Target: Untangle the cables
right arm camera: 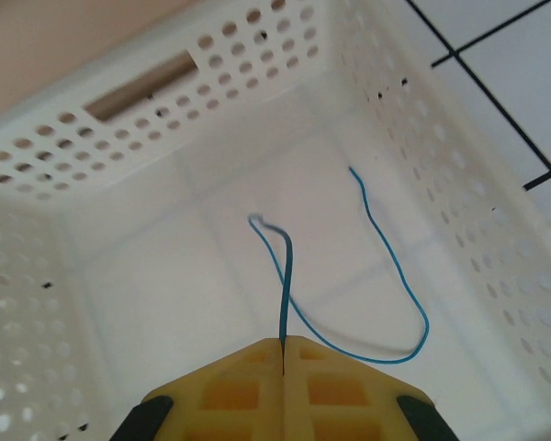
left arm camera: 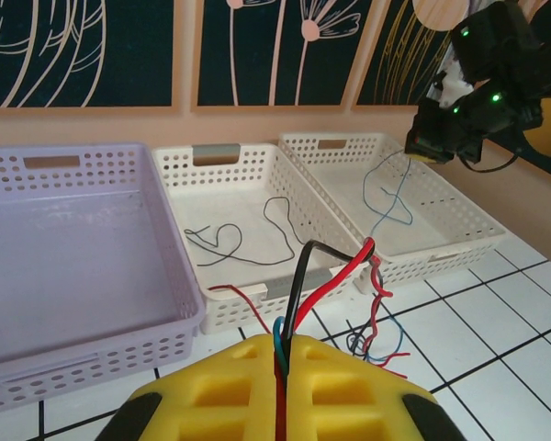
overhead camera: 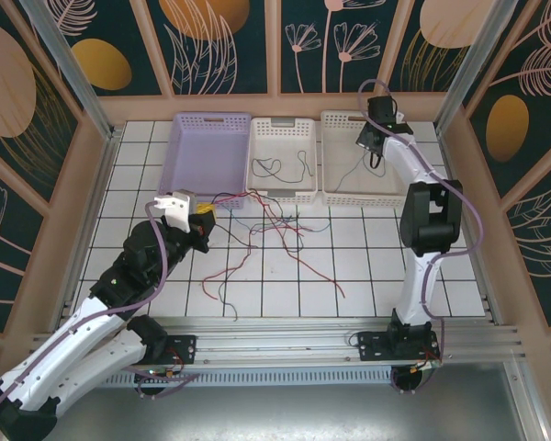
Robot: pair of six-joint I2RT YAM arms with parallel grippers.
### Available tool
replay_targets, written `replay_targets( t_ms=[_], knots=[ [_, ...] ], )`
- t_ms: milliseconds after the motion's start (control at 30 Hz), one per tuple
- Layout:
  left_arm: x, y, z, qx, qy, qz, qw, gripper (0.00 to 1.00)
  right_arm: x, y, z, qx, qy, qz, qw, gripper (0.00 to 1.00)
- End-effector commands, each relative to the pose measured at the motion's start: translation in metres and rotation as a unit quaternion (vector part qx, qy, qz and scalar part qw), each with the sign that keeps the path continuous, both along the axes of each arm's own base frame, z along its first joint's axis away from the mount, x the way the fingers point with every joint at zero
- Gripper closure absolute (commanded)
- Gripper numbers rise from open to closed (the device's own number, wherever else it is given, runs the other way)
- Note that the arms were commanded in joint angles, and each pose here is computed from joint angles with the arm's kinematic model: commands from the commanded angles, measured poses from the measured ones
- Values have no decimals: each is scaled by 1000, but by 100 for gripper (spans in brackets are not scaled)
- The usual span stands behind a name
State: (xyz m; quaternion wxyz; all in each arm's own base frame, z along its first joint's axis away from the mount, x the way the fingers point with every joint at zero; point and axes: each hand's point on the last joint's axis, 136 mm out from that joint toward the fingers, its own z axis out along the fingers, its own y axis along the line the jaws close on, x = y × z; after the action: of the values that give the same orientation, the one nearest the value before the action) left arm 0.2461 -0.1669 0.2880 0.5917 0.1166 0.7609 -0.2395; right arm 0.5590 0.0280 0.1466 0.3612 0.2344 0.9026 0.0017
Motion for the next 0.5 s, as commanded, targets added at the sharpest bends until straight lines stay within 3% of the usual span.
replay_targets(
  t_ms=[0,167,333,467],
  knots=[
    [1,-4,3,-1,-10,-11,1000,100,-2,-5,7,-16,11,-9,1000,98],
    [1,-5,4,-1,-10,-14,1000,100,-5,-4,13,-23,14,-9,1000,72],
    [0,-7,3,-1,-8,-18,1000,100,-17,19,63,-19,-45,16,999,44],
    [0,-9,2,0,-5,-25,1000,100,-36,47,108,-10,-94,52,994,37]
  ],
)
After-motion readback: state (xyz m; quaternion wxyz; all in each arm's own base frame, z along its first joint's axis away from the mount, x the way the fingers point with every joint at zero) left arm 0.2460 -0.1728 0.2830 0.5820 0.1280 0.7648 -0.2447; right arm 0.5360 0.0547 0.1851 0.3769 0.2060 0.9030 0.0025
